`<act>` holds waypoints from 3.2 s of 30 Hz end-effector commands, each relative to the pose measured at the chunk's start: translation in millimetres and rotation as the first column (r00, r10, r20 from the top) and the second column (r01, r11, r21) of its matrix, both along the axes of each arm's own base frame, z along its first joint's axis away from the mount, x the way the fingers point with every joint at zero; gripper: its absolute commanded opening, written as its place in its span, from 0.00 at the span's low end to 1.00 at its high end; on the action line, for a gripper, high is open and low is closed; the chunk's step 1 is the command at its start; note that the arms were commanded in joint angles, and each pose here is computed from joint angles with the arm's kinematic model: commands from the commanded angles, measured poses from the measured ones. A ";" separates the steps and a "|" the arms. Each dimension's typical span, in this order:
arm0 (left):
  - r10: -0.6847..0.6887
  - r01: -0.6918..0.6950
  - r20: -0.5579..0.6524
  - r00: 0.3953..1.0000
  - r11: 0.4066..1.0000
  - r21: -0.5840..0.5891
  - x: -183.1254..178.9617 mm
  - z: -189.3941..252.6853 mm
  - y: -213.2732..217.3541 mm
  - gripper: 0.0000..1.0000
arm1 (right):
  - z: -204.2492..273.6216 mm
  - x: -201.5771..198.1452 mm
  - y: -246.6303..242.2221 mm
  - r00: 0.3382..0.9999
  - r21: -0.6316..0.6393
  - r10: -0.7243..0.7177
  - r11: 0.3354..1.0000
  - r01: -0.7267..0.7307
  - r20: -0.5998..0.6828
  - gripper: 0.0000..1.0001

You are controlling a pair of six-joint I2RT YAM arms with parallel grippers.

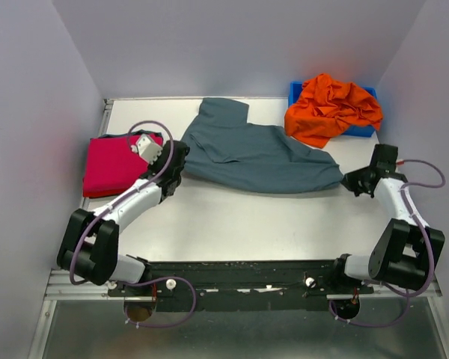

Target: Fold and stack the t-shirts

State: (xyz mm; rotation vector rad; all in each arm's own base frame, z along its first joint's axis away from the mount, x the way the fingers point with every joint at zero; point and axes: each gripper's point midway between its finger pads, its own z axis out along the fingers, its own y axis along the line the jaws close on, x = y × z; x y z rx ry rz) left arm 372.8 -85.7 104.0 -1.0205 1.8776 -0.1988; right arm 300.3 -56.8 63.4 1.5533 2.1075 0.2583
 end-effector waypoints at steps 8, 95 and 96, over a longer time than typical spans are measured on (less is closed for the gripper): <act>-0.002 -0.006 0.288 0.957 1.000 0.027 2.4 214.0 28.3 0.00 | 201.5 24.0 6.5 0.932 -0.071 0.092 0.995 -0.071 0.351 0.01; 0.058 -0.092 -0.144 0.988 0.965 -0.247 -188.7 -39.7 63.8 0.76 | -10.7 -127.8 34.7 0.997 0.019 0.064 0.998 -0.063 -0.031 0.47; 0.051 -0.083 -0.128 0.990 0.963 -0.256 -186.8 -36.4 61.9 0.85 | -7.6 -126.3 32.5 0.998 0.002 0.063 0.998 -0.063 -0.019 0.55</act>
